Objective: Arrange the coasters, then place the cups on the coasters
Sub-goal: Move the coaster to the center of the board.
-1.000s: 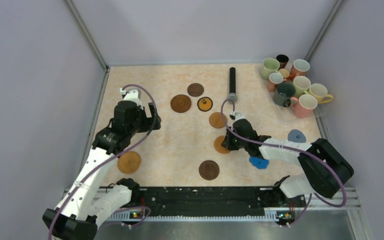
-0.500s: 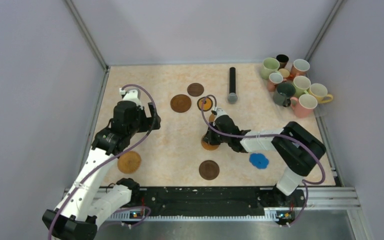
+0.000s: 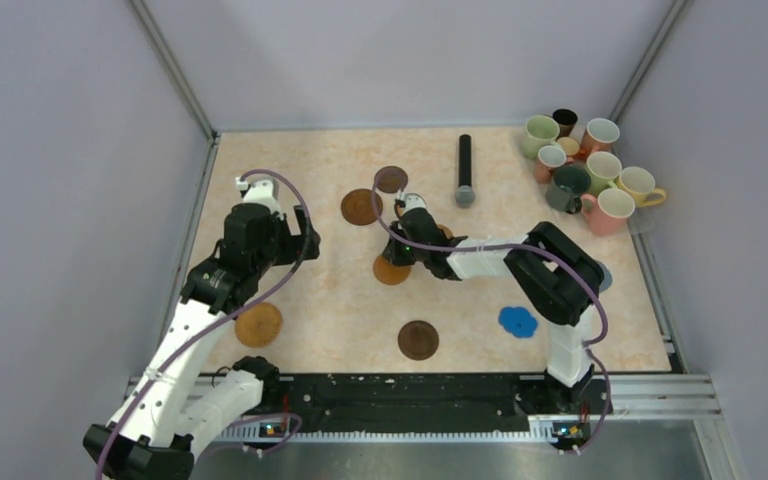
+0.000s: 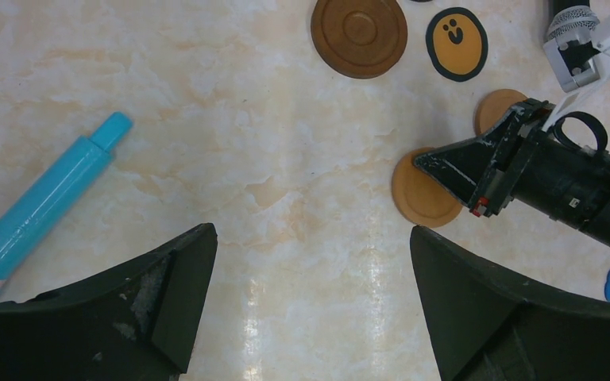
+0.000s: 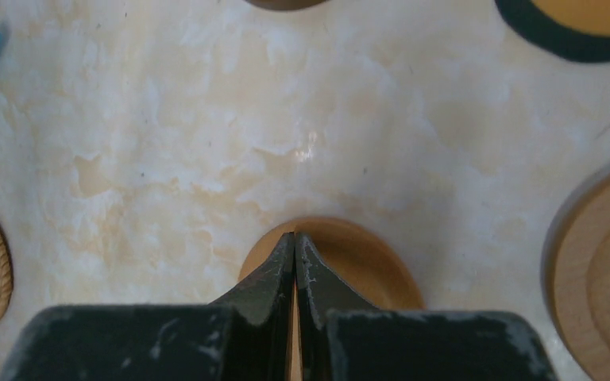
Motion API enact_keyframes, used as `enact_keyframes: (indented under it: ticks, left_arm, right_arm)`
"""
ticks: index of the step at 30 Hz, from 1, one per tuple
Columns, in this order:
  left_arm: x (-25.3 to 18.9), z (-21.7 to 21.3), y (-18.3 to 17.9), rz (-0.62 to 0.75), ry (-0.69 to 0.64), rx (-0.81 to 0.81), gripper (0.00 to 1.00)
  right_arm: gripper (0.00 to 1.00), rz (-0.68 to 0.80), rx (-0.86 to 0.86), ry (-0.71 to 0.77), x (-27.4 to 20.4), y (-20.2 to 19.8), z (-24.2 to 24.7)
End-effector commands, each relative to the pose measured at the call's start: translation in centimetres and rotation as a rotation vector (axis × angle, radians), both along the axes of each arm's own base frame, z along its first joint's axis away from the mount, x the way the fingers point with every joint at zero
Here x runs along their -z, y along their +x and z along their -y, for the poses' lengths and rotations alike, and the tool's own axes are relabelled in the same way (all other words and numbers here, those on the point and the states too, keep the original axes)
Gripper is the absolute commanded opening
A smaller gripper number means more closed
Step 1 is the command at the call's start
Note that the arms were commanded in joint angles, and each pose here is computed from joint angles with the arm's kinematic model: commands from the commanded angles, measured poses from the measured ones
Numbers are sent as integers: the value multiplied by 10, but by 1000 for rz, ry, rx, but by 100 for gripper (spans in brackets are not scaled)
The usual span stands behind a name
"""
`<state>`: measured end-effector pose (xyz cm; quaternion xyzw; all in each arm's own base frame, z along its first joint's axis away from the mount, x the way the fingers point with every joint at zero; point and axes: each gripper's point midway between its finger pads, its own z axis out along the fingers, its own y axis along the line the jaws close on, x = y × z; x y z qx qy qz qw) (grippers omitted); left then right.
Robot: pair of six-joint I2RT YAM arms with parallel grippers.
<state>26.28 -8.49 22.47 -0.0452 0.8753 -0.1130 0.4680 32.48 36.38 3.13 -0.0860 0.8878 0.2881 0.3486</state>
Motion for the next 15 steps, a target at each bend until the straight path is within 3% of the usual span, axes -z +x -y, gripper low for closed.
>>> enact_keyframes:
  ticks: [1,7,15]
  left_arm:
    - [-18,-3,4,61,-20,-28,97]
    - [-17,-4,3,61,-18,-32,97]
    - [-17,-3,4,59,-19,-31,97]
  right_arm:
    - [0,5,10,-120,24,14,4]
    - [0,41,35,-152,27,32,2]
    - [0,76,112,-252,27,54,35]
